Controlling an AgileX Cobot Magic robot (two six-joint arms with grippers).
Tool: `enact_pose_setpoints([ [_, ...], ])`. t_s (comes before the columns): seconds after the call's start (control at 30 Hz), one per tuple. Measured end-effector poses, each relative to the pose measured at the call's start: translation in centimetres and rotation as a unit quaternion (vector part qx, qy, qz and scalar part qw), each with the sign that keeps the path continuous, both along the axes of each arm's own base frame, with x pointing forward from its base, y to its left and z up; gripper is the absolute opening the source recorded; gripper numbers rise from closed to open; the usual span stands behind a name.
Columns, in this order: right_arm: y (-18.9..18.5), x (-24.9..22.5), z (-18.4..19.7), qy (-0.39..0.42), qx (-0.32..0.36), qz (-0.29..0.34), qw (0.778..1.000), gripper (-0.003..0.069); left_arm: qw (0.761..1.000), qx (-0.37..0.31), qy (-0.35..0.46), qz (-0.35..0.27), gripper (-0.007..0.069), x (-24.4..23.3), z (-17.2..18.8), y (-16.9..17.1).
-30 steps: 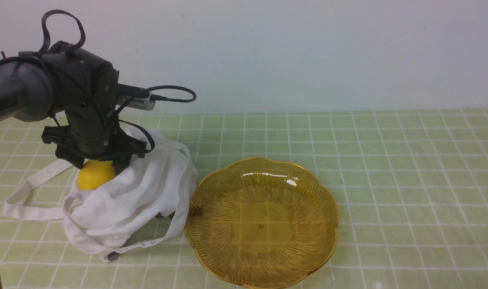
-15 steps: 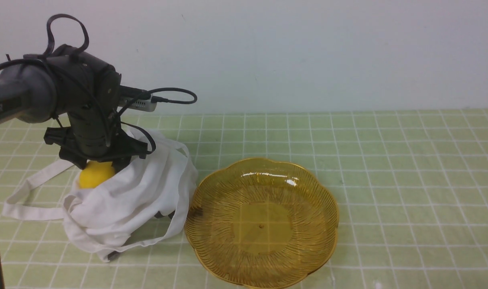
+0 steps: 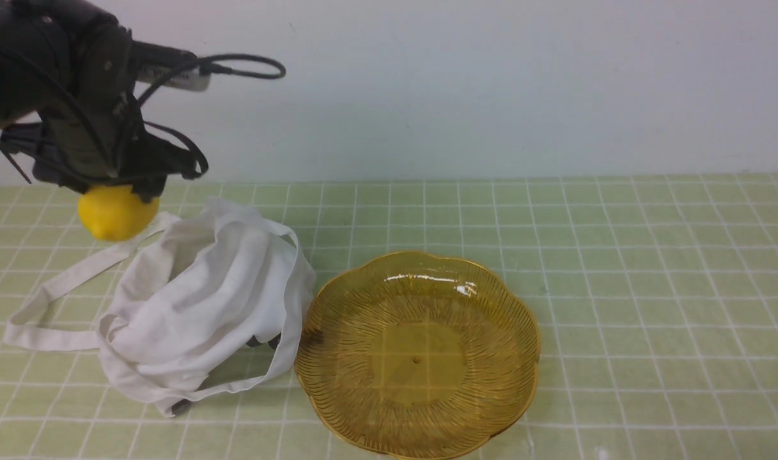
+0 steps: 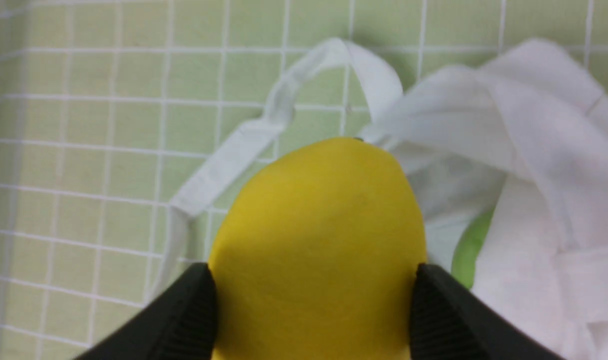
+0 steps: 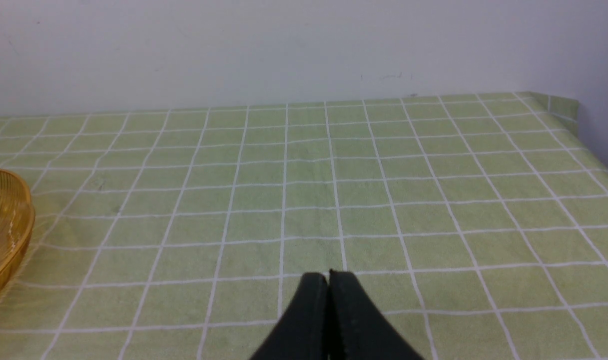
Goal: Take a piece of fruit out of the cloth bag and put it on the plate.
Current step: Use the left arm to put the lemon into the empty plate on the right
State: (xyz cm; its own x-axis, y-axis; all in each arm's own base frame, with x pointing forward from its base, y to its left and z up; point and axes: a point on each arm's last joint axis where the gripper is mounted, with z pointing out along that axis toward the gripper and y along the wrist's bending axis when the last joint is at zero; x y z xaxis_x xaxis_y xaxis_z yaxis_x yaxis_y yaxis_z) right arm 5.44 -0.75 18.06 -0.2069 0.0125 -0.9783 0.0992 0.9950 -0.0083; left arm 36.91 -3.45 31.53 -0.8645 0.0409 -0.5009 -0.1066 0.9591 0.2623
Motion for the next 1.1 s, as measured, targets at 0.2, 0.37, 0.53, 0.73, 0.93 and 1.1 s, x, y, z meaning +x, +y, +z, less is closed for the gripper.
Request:
enact_pose_setpoints([
  [0.2, 0.0, 0.0, 0.0, 0.000, 0.000, 0.000, 1.000, -0.0015, 0.998, -0.052, -0.033, -0.019, 0.0444, -1.8, 5.9, -0.5],
  [0.37, 0.0, 0.0, 0.0, 0.000, 0.000, 0.000, 1.000, -0.0015, 0.973, -0.189, 0.049, -0.120, 0.0443, -2.6, 3.7, -4.2],
  [0.53, 0.0, 0.0, 0.0, 0.000, 0.000, 0.000, 1.000, -0.0015, 0.939, -0.252, 0.124, -0.196, 0.0443, -2.8, -0.4, -8.3],
  [0.73, 0.0, 0.0, 0.0, 0.000, 0.000, 0.000, 1.000, -0.0015, 0.914, -0.277, 0.165, -0.247, 0.0443, -2.3, -5.1, -13.6],
  [0.93, 0.0, 0.0, 0.0, 0.000, 0.000, 0.000, 1.000, -0.0015, 0.910, -0.278, 0.154, -0.267, 0.0443, -1.9, -7.8, -17.1],
  [1.1, 0.0, 0.0, 0.0, 0.000, 0.000, 0.000, 1.000, -0.0015, 0.910, -0.279, 0.145, -0.271, 0.0443, -1.7, -8.9, -18.4],
])
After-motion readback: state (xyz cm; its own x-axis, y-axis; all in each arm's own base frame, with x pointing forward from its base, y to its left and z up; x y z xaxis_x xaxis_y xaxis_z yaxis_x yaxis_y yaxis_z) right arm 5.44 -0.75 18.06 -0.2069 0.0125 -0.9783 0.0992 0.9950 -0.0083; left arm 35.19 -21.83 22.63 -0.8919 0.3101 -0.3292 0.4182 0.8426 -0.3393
